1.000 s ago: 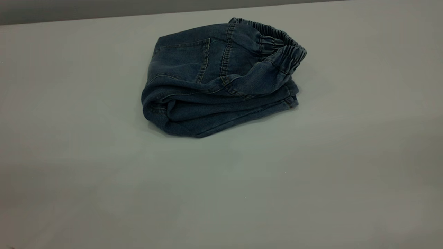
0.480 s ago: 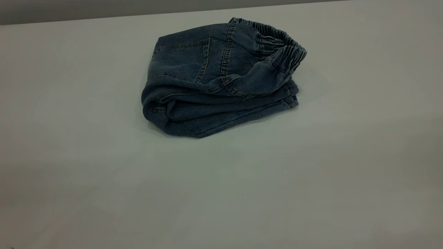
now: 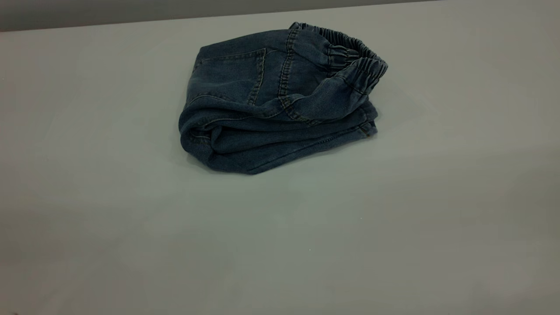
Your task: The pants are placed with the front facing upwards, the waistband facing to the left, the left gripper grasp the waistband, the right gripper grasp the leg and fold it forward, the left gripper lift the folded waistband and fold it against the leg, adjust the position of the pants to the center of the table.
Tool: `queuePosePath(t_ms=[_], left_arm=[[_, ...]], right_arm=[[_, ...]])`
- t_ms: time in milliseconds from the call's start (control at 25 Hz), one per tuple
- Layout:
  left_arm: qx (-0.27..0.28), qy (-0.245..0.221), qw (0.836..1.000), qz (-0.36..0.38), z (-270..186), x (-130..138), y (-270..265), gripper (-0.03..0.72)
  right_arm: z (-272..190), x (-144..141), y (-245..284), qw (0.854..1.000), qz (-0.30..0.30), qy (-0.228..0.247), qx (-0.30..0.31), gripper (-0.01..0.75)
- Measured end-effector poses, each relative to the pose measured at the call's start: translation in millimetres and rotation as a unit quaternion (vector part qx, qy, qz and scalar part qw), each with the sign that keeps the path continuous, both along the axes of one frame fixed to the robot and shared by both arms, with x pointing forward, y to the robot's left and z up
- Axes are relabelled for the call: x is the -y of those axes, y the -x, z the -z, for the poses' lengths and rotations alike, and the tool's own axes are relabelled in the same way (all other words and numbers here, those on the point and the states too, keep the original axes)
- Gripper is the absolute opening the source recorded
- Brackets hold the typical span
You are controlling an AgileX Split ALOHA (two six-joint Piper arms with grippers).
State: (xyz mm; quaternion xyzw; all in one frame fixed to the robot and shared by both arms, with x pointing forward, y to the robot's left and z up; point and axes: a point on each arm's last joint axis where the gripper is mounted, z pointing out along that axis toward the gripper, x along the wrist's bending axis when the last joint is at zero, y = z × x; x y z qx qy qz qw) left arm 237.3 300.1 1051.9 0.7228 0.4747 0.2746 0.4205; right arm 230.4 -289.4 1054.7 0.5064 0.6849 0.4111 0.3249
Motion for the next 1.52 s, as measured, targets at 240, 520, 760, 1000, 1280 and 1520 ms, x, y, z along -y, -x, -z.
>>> queuePosePath(t_ms=[240, 520, 760, 1000, 1280, 1520], left_arm=[[0.013, 0.005, 0.996, -0.084, 0.4, -0.6, 4.9, 0.561], [0.015, 0.004, 0.982, -0.19, 0.1, 0.8, 4.6, 0.561], [0.015, 0.004, 0.981, -0.195, 0.1, 0.9, 4.6, 0.561], [0.015, 0.004, 0.981, -0.195, 0.1, 0.9, 4.6, 0.561], [0.015, 0.005, 0.981, -0.195, 0.1, 0.9, 4.6, 0.561], [0.015, 0.005, 0.981, -0.195, 0.1, 0.9, 4.6, 0.561]], right_arm=[[-0.1, 0.0, 0.0, 1.0, 0.0, 0.0, 0.0, 0.514], [-0.1, 0.0, -0.1, 1.0, 0.001, 0.0, 0.0, 0.514], [-0.1, -0.3, -0.4, 1.0, 0.016, 0.0, 0.0, 0.514], [-0.1, -0.3, -0.4, 1.0, 0.016, 0.0, 0.0, 0.513], [-0.1, -0.3, -0.4, 1.0, 0.016, 0.0, 0.0, 0.513], [-0.1, -0.3, -0.4, 1.0, 0.016, 0.0, 0.0, 0.513]])
